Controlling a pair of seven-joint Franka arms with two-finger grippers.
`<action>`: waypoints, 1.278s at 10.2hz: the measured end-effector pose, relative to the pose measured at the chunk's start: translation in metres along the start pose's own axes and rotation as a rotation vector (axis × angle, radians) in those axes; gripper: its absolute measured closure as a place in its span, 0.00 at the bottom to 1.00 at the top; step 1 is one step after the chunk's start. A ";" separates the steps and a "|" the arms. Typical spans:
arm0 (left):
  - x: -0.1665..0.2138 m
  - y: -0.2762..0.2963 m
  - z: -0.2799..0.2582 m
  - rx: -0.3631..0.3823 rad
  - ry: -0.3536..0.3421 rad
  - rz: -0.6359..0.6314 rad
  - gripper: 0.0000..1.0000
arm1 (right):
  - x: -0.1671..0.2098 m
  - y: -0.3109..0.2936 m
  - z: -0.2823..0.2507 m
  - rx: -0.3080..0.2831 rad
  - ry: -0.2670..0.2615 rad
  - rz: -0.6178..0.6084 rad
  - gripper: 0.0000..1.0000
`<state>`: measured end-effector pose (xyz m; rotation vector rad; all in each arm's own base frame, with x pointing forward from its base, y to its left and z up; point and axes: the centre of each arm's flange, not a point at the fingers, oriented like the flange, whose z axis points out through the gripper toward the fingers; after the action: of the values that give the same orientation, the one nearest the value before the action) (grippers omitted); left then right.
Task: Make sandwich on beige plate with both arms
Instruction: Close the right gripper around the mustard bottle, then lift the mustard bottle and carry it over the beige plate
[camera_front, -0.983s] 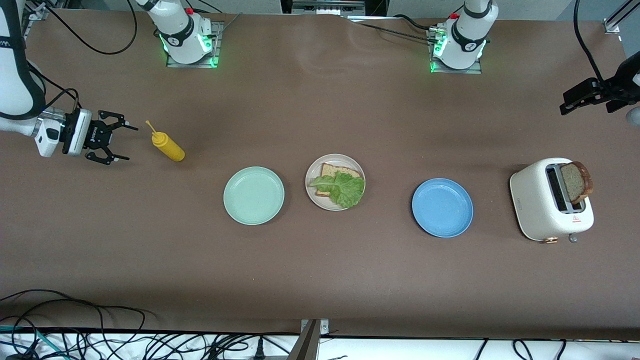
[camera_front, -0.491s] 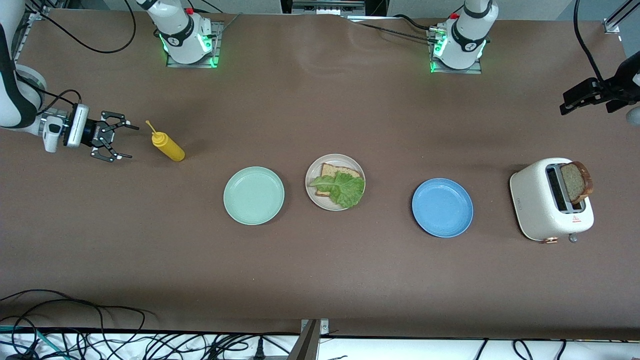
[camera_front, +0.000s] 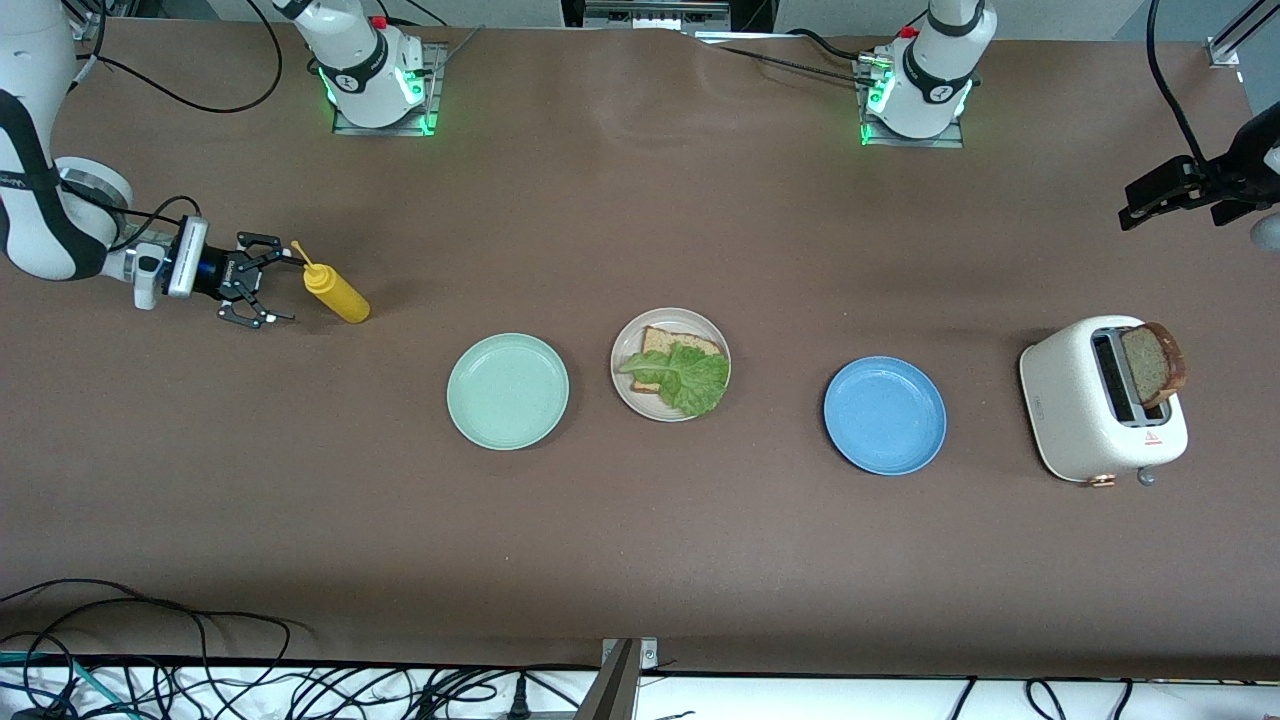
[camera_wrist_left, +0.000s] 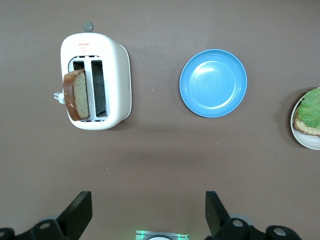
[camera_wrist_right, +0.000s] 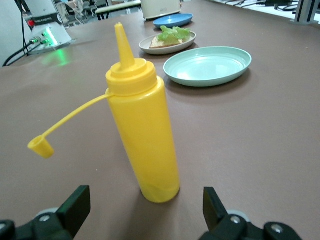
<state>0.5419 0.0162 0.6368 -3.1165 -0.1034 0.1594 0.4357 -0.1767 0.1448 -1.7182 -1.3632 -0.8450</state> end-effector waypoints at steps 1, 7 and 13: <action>0.000 0.000 0.000 0.000 0.000 0.000 0.00 | 0.002 0.002 0.006 -0.003 0.020 -0.010 0.00; 0.000 0.000 0.000 0.000 -0.001 0.000 0.00 | 0.002 0.007 0.047 0.024 0.086 -0.050 0.00; 0.000 0.000 0.000 0.000 -0.001 0.000 0.00 | 0.014 0.015 0.062 0.027 0.113 -0.073 0.46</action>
<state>0.5422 0.0163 0.6363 -3.1164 -0.1039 0.1607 0.4551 -0.1173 0.1248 -1.5842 -1.3619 -0.9452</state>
